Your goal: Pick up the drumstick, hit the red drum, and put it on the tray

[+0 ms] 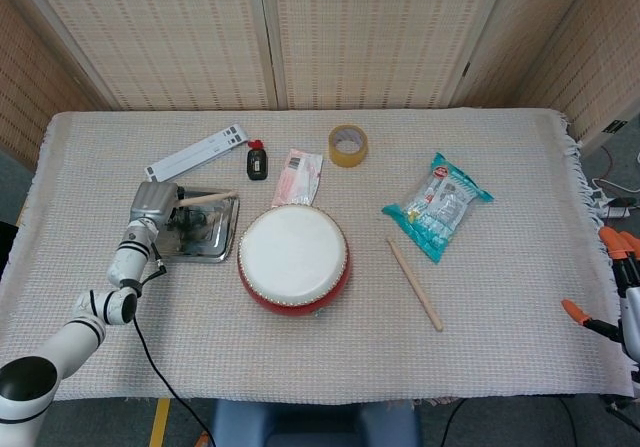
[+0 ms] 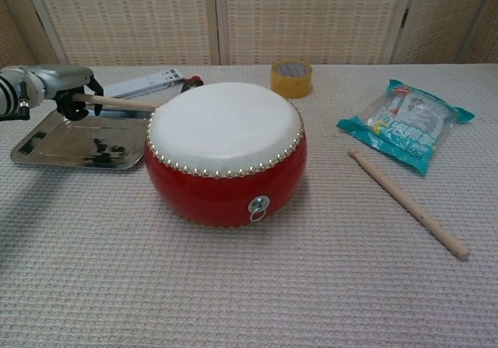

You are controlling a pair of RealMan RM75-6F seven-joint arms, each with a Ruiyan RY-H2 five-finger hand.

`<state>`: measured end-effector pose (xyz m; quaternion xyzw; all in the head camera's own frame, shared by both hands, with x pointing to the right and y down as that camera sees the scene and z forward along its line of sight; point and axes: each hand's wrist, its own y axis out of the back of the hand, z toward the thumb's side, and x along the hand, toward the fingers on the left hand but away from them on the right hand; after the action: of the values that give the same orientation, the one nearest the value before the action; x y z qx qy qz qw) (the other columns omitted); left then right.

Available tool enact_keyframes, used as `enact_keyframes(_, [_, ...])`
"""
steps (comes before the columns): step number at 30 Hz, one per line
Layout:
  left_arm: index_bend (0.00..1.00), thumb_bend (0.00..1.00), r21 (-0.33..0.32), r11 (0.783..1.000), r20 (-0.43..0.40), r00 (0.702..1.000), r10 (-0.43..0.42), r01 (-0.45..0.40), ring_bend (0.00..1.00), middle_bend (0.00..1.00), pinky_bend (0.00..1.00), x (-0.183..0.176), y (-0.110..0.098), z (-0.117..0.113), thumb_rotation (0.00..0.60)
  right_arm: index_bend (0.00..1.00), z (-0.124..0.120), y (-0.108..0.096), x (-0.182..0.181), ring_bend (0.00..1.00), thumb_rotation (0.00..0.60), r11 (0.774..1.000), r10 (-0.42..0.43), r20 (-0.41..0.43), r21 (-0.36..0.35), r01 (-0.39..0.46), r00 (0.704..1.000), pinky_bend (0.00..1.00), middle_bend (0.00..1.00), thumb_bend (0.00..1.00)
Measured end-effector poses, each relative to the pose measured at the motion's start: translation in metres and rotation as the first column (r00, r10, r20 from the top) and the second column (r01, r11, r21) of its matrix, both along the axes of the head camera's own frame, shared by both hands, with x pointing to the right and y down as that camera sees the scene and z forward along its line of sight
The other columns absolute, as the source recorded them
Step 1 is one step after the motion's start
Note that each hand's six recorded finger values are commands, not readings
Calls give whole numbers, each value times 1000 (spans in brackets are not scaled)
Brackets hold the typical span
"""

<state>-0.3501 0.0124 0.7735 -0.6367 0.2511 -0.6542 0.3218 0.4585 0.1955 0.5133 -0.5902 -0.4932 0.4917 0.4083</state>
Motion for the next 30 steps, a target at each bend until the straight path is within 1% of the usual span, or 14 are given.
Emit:
enact_keyframes(1, [299, 640, -3, 1000, -1, 1000, -1, 1, 210, 266, 437, 0, 1, 0, 600, 26, 0, 0, 0, 0, 600, 1000, 0, 1, 1, 0, 1000, 152, 94, 51])
enact_keyframes(3, [214, 619, -9, 1000, 1, 1000, 0, 0, 151, 213, 362, -1, 1, 0, 600, 26, -1, 1, 0, 0, 600, 1000, 0, 2, 4, 0, 1000, 152, 94, 51])
enact_keyframes(4, [190, 610, -13, 1000, 2, 1000, 2, -2, 134, 197, 336, -1, 2, 1, 600, 26, -1, 2, 0, 0, 600, 1000, 2, 2, 5, -2, 1000, 152, 94, 51])
enact_keyframes(6, [124, 573, -16, 1000, 3, 1000, 4, -4, 81, 147, 248, 0, 2, 1, 600, 26, -2, 3, 1, 0, 600, 1000, 5, 1, 6, -5, 1000, 152, 94, 51])
enact_keyframes(7, [106, 554, -18, 1000, 4, 1000, 5, -5, 65, 131, 224, 0, 3, 1, 600, 26, -2, 4, 2, 0, 600, 1000, 6, 1, 6, -6, 1000, 152, 94, 51])
enact_keyframes(9, [54, 492, -19, 1000, 8, 1000, 9, -9, 19, 77, 172, 0, 2, 0, 600, 26, -4, 4, 3, 0, 600, 1000, 7, 0, 10, -7, 1000, 152, 94, 51])
enact_keyframes(12, [2, 382, -23, 1000, 7, 1000, 4, -4, 0, 14, 121, -1, 2, 0, 600, 26, -5, 5, 3, 0, 600, 1000, 7, 0, 13, -7, 1000, 152, 94, 51])
enact_keyframes(15, [0, 307, -25, 1000, 5, 1000, -3, 3, 0, 0, 82, -2, 2, -1, 600, 26, -6, 6, 3, 0, 600, 1000, 7, 1, 13, -7, 1000, 152, 94, 51])
enact_keyframes(18, [0, 266, -26, 1000, 3, 1000, -12, 12, 0, 0, 54, -3, 2, -2, 600, 26, -6, 6, 3, 0, 600, 1000, 7, 1, 13, -7, 1000, 152, 94, 51])
enact_keyframes(24, [0, 236, -29, 999, -4, 1000, -30, 30, 0, 0, 28, -5, 2, -2, 600, 26, -7, 6, 3, 0, 600, 1000, 6, 1, 17, -6, 1000, 152, 94, 51])
enact_keyframes(30, [0, 232, -26, 999, -11, 999, -43, 42, 0, 0, 26, -9, 1, -5, 600, 26, -9, 6, 2, 0, 600, 1000, 4, 0, 21, -4, 1000, 152, 94, 51])
